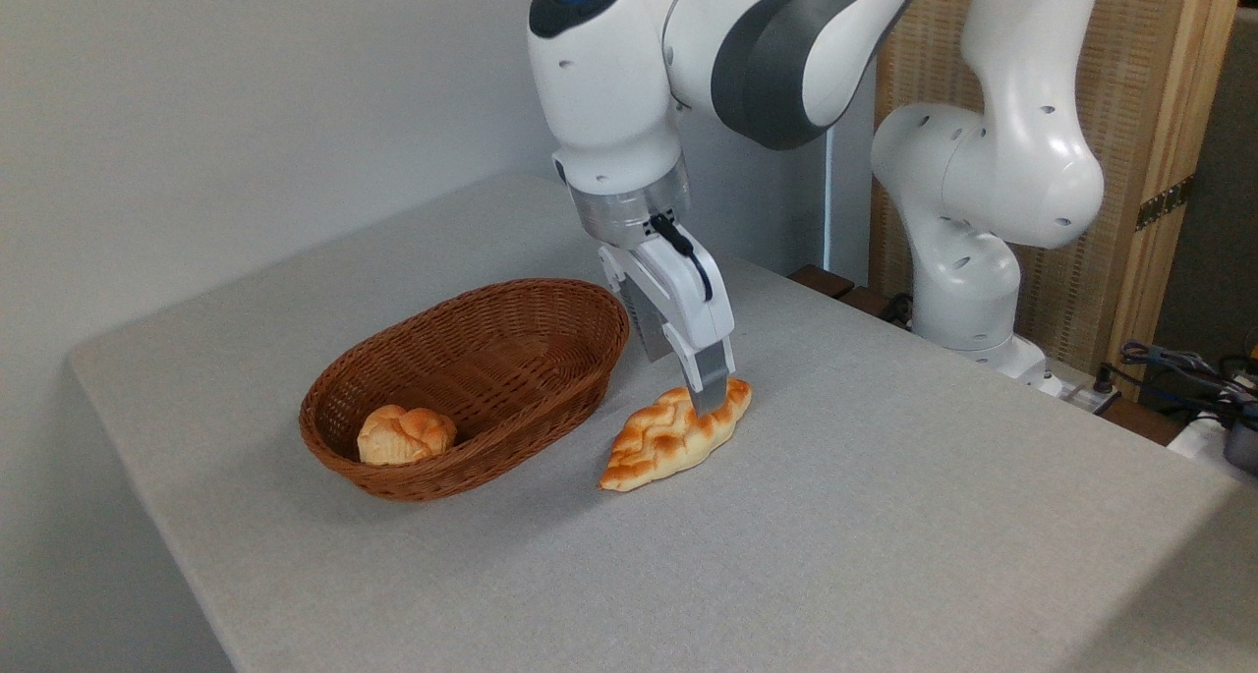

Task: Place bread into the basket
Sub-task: 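Lower the gripper onto the braided loaf and close on it, then lift the braided loaf off the table in the gripper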

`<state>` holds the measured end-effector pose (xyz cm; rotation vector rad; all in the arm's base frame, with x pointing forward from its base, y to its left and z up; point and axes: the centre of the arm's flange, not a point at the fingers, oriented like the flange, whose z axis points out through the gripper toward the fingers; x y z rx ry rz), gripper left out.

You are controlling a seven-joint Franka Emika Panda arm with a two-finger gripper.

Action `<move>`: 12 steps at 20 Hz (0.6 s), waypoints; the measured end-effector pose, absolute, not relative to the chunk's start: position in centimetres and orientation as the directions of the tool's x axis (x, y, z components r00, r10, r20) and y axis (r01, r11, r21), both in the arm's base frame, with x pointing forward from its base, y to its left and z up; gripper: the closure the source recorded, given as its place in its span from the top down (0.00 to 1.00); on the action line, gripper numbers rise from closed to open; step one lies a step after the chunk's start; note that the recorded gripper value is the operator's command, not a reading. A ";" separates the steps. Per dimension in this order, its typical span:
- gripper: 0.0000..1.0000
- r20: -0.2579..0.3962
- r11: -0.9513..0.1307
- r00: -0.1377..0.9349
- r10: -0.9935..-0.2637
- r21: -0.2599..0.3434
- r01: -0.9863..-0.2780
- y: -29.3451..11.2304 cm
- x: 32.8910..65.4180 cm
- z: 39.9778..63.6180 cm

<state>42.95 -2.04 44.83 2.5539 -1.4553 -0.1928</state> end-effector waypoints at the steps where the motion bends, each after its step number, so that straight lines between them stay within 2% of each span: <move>1: 1.00 -0.016 -0.479 0.490 -0.872 0.241 -0.844 -2.0 42.8 44.4; 11: 1.00 -0.025 -0.452 0.462 -0.887 0.260 -0.853 -1.7 43.8 40.6; 12: 0.98 -0.027 -0.449 0.459 -0.888 0.263 -0.854 -1.7 43.9 40.4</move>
